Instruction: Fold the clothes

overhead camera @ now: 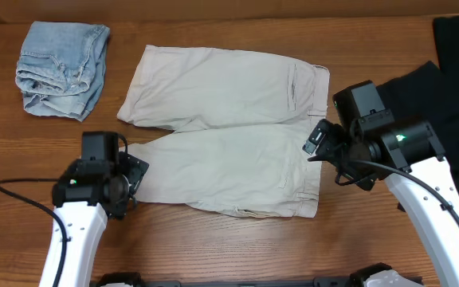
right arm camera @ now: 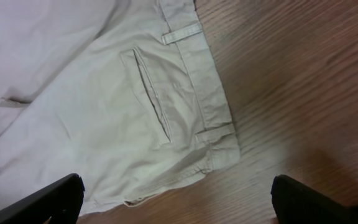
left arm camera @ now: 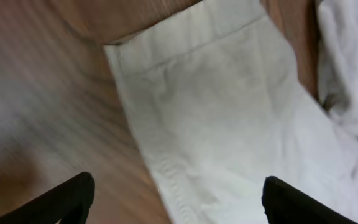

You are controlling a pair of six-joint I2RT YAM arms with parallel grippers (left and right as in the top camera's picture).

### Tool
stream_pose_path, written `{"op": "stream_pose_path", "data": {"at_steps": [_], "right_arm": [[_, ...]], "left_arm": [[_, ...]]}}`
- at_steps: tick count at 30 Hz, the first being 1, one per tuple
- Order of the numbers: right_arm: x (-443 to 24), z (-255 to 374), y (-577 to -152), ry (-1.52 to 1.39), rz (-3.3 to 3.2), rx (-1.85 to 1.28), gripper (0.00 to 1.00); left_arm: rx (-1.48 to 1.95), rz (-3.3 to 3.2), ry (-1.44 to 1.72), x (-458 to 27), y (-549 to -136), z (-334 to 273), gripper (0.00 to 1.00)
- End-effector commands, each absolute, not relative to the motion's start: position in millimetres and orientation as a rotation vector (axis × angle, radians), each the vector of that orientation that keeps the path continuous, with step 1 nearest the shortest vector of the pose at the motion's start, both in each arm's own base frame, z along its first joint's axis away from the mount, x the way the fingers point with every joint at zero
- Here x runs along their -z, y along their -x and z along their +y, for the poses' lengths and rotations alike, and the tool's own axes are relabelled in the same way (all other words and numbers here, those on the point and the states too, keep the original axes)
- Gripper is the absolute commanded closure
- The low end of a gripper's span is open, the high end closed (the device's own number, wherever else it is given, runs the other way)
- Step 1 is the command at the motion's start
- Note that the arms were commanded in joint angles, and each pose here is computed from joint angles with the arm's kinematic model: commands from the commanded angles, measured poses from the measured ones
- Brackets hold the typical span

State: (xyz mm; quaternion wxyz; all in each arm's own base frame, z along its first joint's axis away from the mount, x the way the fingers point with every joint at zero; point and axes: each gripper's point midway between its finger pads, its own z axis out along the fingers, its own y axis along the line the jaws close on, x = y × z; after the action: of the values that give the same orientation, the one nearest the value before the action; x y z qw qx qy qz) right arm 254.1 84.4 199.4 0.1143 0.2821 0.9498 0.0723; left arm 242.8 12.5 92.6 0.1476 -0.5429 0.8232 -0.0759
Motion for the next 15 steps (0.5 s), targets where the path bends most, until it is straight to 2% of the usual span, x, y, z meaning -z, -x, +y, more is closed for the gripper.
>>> {"op": "stream_pose_path", "data": {"at_steps": [1,5,10,15], "right_arm": [[-195.3,89.8,-252.6,-0.856,2.776,-0.257,0.0],[-187.5,91.4,-253.7,-0.86,2.78,-0.265,0.0],[-177.8,90.6,-251.2,-0.865,2.796,-0.25,0.0],[-177.0,89.6,-248.6,-0.867,2.805,-0.24,0.0]], "left_arm": [[0.296,2.247,1.707,-84.2,-248.4,9.3,0.13],[0.394,2.156,1.663,-94.0,-273.8,8.6,0.18],[0.415,2.175,1.641,-94.5,-274.9,5.4,0.2],[0.325,2.318,1.614,-83.0,-249.6,3.4,0.12]]}}
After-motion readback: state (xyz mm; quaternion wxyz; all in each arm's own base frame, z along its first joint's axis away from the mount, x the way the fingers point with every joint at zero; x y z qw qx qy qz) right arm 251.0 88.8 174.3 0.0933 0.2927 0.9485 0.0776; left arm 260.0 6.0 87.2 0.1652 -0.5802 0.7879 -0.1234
